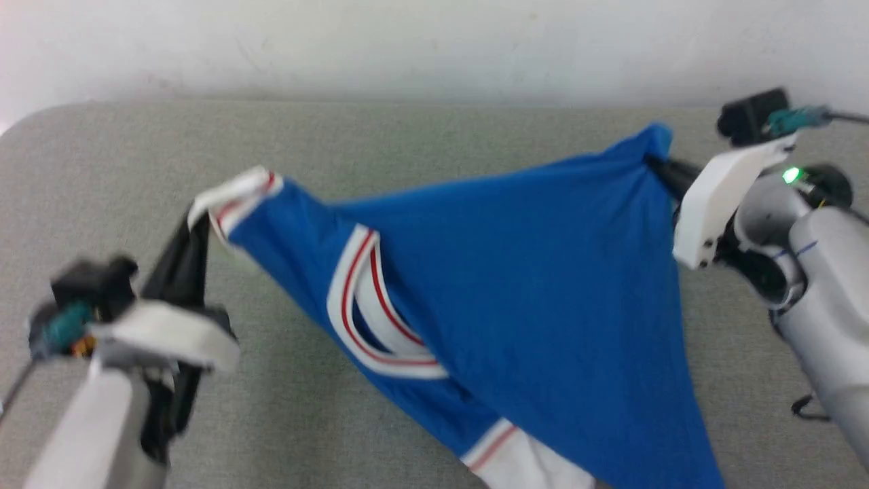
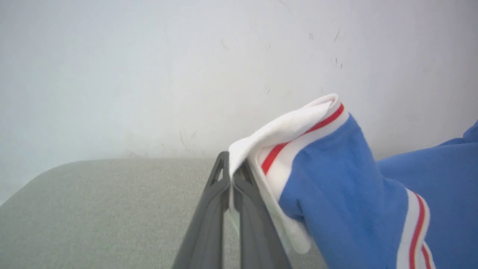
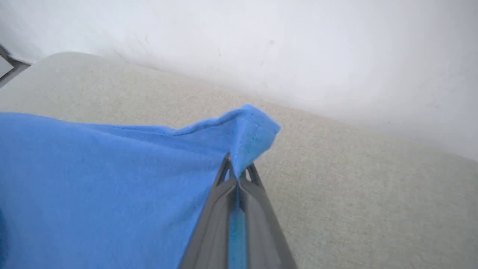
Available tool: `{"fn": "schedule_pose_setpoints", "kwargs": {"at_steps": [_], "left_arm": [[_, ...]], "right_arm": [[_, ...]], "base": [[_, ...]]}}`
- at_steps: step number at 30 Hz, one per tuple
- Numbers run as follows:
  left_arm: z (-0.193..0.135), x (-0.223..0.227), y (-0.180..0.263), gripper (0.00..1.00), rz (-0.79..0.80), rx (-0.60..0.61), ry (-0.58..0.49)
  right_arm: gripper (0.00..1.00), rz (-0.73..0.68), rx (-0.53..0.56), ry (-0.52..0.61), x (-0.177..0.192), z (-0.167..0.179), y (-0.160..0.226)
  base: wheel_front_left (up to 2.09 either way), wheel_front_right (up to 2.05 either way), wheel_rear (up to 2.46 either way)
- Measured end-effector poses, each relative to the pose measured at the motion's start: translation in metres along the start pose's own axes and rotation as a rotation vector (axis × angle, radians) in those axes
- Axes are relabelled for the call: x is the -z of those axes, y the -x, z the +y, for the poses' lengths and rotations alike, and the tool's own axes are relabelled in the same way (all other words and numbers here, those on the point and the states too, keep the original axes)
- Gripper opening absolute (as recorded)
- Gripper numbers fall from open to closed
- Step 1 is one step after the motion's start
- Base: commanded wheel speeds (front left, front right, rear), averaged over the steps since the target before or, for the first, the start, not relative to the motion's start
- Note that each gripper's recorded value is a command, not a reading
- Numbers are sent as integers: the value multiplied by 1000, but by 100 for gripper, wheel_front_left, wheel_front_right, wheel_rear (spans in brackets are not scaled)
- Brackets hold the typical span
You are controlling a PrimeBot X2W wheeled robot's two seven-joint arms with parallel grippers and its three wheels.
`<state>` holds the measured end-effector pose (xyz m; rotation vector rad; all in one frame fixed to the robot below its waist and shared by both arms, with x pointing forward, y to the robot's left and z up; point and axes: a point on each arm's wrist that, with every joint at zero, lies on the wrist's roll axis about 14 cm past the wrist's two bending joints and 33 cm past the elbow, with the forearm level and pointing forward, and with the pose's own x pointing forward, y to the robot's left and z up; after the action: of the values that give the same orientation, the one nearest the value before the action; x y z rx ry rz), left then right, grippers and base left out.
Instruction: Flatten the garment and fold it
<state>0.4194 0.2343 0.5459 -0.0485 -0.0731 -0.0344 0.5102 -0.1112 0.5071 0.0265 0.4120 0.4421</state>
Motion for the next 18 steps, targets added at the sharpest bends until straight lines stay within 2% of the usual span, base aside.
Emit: {"fn": "schedule_pose_setpoints", "kwargs": {"at_steps": [6,13,18], "left_arm": [[-6,-57,-71,0,-104,83,-57],[-7,-137,-155,0,-305,96,-129],[-15,-185,-200,0,-447,98,-176]], "right_arm": [[0,-214,89,39,-81,-32,9],[0,-565,177,137,-197,-62,14],[0,-728,221,207,-242,-78,13]], "base": [[0,0,0],[0,0,0],[0,0,0]]}}
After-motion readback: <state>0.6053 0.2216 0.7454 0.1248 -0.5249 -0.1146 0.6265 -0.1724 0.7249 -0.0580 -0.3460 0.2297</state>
